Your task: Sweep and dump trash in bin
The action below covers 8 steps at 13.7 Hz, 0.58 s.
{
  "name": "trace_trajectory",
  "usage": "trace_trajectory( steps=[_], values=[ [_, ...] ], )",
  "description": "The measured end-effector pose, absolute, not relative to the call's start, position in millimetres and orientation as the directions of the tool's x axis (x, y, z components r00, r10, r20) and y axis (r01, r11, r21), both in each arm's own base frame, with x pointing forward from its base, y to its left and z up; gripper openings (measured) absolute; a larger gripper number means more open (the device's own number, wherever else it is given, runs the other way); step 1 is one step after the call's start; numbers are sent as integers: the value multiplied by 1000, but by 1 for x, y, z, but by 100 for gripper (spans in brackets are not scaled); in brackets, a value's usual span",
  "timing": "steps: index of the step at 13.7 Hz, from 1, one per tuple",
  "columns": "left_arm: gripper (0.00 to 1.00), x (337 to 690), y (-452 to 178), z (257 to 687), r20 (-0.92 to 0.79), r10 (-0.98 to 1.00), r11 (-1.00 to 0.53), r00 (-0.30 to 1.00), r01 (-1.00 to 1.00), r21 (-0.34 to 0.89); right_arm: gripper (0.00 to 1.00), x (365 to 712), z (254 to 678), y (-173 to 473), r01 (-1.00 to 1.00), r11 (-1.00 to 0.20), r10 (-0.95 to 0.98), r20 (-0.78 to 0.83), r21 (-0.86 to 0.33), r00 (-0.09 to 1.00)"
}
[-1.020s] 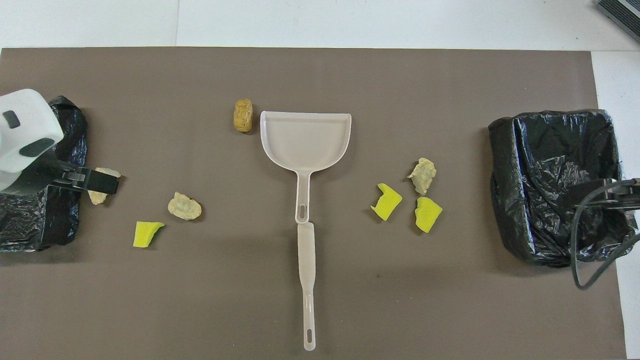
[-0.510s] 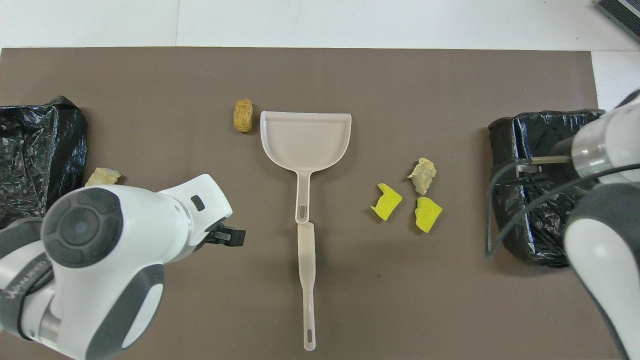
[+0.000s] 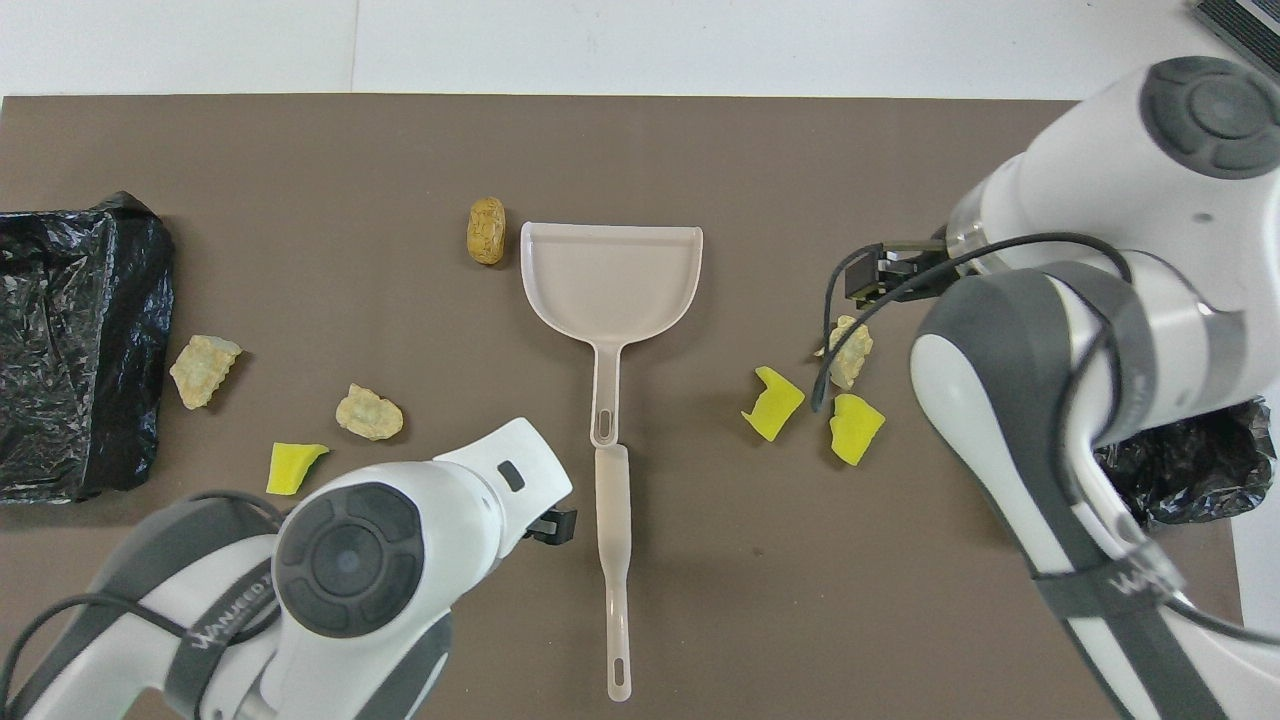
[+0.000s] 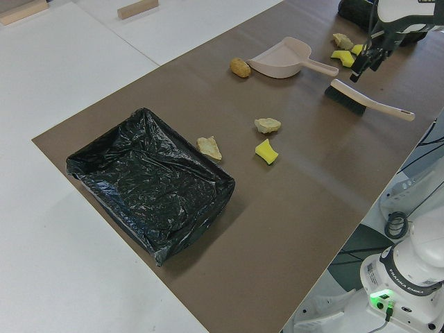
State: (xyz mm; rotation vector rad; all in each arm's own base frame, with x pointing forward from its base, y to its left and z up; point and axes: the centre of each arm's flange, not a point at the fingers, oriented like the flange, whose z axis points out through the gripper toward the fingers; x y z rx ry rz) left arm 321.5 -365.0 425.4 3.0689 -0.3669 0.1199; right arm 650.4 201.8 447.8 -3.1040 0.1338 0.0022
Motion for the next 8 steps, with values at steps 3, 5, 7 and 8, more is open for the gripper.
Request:
trace_trajectory(
  steps=[3, 5, 7, 8],
  values=[
    [100, 291, -385, 411, 100, -246, -967, 964, -251, 41, 100, 641, 426, 256, -139, -987, -134, -61, -83, 989],
    [100, 276, -391, 399, 108, -256, -964, 961, -262, 48, 100, 629, 413, 300, -150, -985, -143, -84, -83, 986],
    [100, 265, -393, 384, 112, -267, -960, 957, -274, 54, 100, 614, 398, 348, -148, -986, -140, -94, -81, 986],
    [100, 263, -393, 377, 112, -268, -960, 957, -276, 57, 100, 607, 392, 370, -148, -985, -140, -91, -85, 986]
  ],
)
